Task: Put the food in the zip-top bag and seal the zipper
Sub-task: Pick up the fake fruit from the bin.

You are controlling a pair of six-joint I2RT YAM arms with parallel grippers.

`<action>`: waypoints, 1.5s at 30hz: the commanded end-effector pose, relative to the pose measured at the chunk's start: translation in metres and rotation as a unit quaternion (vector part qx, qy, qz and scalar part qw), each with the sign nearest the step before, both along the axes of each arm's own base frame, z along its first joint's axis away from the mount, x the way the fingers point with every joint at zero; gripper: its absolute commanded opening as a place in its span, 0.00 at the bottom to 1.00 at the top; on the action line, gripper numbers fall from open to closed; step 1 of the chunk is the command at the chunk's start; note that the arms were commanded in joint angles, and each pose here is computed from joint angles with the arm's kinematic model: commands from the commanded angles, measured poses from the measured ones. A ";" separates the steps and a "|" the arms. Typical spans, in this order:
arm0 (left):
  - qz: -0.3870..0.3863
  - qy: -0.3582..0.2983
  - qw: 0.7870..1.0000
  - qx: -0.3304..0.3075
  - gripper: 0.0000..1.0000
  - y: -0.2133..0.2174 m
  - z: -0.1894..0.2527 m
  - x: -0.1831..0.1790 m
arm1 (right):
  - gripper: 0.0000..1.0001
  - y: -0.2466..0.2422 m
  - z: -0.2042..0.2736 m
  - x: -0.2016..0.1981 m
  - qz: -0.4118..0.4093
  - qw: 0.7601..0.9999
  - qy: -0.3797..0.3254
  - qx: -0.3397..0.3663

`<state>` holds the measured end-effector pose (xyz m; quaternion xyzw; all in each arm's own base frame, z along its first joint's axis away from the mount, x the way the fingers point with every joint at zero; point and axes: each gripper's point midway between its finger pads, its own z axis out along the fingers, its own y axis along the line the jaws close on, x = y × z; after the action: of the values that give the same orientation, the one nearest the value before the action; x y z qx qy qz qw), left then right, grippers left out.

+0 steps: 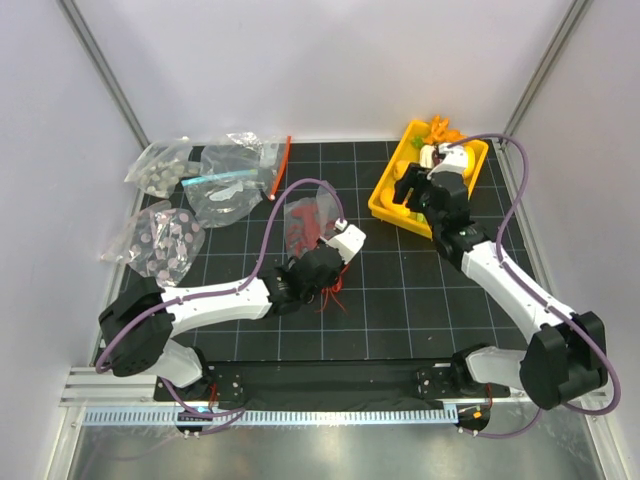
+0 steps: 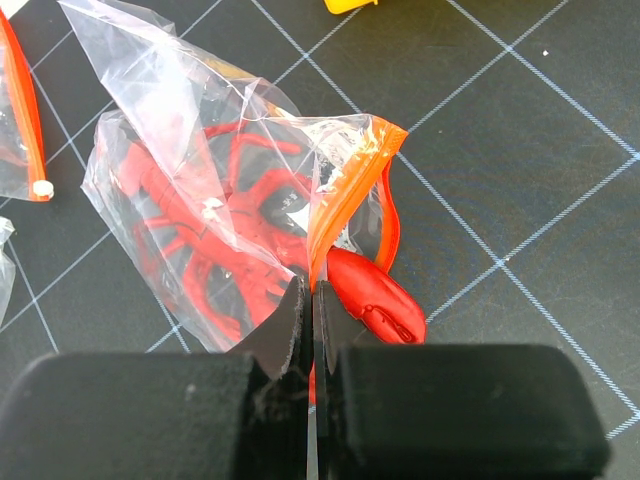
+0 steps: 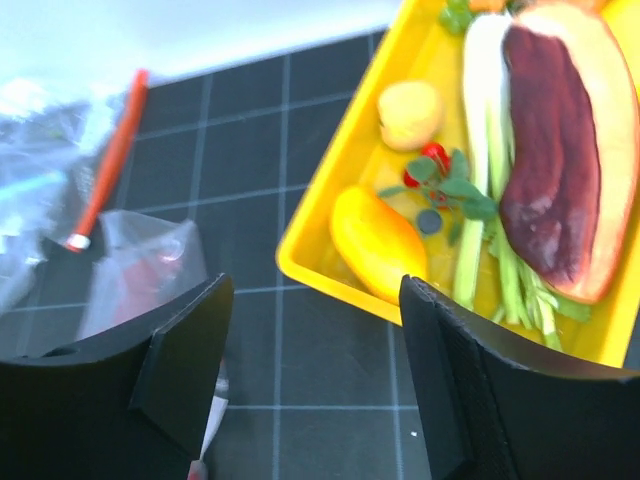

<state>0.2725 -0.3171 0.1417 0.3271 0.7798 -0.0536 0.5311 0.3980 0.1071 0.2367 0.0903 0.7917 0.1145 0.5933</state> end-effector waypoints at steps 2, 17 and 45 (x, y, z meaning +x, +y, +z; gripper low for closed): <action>0.010 -0.020 0.999 -0.025 0.00 -0.001 0.023 0.005 | 0.76 -0.007 -0.036 0.019 -0.029 0.997 0.061 -0.045; 0.011 -0.022 0.999 -0.028 0.00 0.001 0.027 0.005 | 0.94 -0.016 -0.147 0.074 -0.054 0.964 0.194 -0.172; 0.021 -0.029 0.999 -0.023 0.00 0.007 0.029 0.007 | 0.18 0.007 -0.048 0.028 0.015 0.996 0.083 -0.025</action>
<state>0.2739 -0.3129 0.1446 0.3219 0.7800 -0.0452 0.5347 0.4313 0.1048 0.1851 0.0779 0.8439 0.0691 0.5262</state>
